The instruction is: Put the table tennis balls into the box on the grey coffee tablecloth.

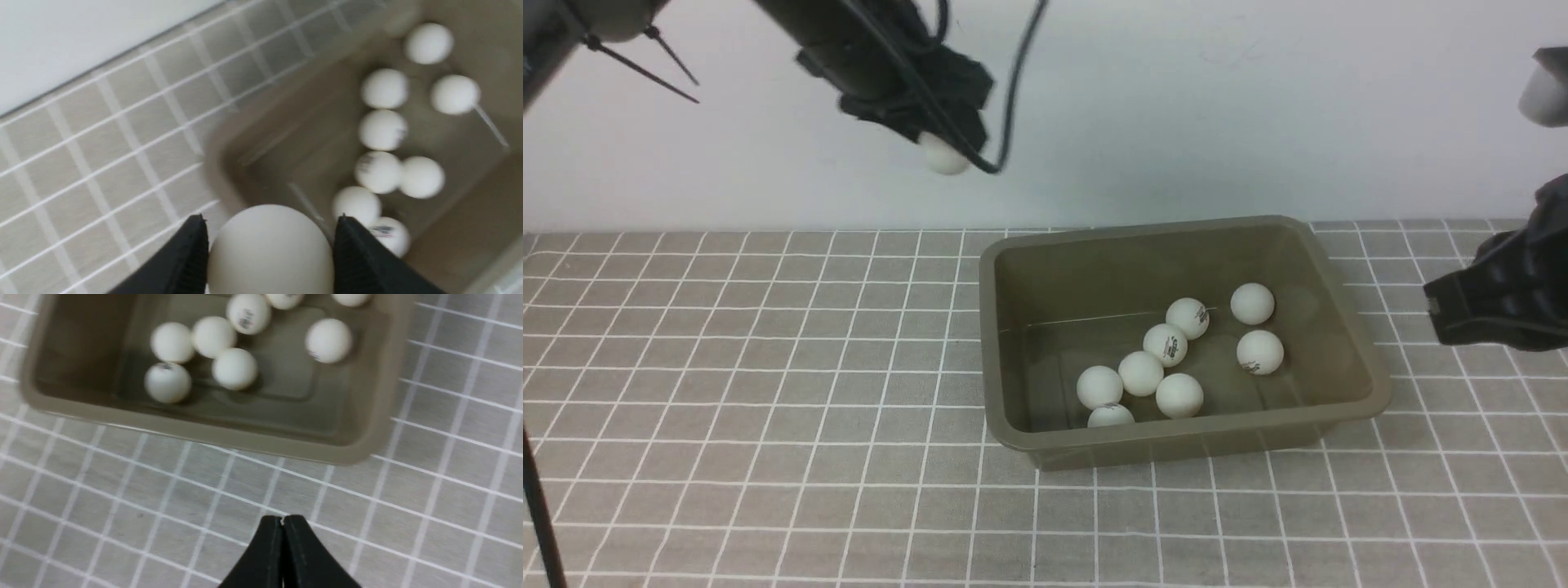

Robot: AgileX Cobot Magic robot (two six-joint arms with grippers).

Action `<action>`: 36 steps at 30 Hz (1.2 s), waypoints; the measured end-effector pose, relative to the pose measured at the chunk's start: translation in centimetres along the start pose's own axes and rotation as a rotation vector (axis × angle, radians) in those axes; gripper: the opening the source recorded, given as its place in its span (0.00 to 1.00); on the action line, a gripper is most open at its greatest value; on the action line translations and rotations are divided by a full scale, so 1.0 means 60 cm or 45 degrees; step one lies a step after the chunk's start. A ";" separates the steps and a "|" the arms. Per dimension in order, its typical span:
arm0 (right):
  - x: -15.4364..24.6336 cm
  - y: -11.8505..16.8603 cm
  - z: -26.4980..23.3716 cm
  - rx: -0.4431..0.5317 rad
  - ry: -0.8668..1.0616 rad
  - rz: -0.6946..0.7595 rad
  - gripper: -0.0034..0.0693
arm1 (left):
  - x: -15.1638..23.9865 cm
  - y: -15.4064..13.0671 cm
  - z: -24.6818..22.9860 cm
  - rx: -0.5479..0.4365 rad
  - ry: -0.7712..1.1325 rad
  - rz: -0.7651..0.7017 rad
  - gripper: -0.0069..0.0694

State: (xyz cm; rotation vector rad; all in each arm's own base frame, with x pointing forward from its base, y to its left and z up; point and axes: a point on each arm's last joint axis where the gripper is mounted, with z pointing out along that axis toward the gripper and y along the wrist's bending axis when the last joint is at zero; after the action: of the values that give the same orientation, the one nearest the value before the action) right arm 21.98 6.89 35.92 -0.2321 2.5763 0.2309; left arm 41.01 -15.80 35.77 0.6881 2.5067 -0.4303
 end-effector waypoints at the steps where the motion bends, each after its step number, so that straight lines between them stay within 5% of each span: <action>1: 0.002 -0.003 -0.005 0.027 -0.008 0.007 0.03 | 0.000 -0.018 0.014 0.026 0.023 0.028 0.54; 9: 0.040 -0.005 -0.081 0.030 -0.144 0.031 0.03 | 0.013 -0.100 0.123 0.094 0.197 0.168 0.55; 15: 0.101 -0.009 -0.132 0.009 -0.301 0.028 0.03 | 0.022 -0.094 0.156 0.002 0.263 0.135 0.82; 19: 0.139 -0.013 -0.147 -0.011 -0.446 0.026 0.03 | 0.019 -0.090 0.157 -0.037 0.238 0.091 0.85; 22: 0.183 -0.018 -0.156 -0.041 -0.660 0.025 0.03 | 0.018 -0.088 0.151 -0.063 0.241 0.064 0.63; 26: 0.229 -0.025 -0.148 -0.069 -0.927 0.017 0.03 | 0.012 -0.092 0.121 -0.074 0.198 0.069 0.21; 30: 0.269 -0.031 -0.148 -0.181 -1.257 -0.028 0.03 | 0.001 -0.105 0.052 -0.079 0.100 0.087 0.09; 36: 0.313 -0.037 -0.143 -0.159 -1.681 -0.017 0.03 | 0.010 -0.125 -0.058 -0.089 -0.035 0.110 0.08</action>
State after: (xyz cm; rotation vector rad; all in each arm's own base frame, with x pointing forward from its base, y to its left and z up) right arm 2.38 0.69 32.98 -0.0794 1.2528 0.3742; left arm 35.13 -20.28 39.53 0.7549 2.4435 -0.3179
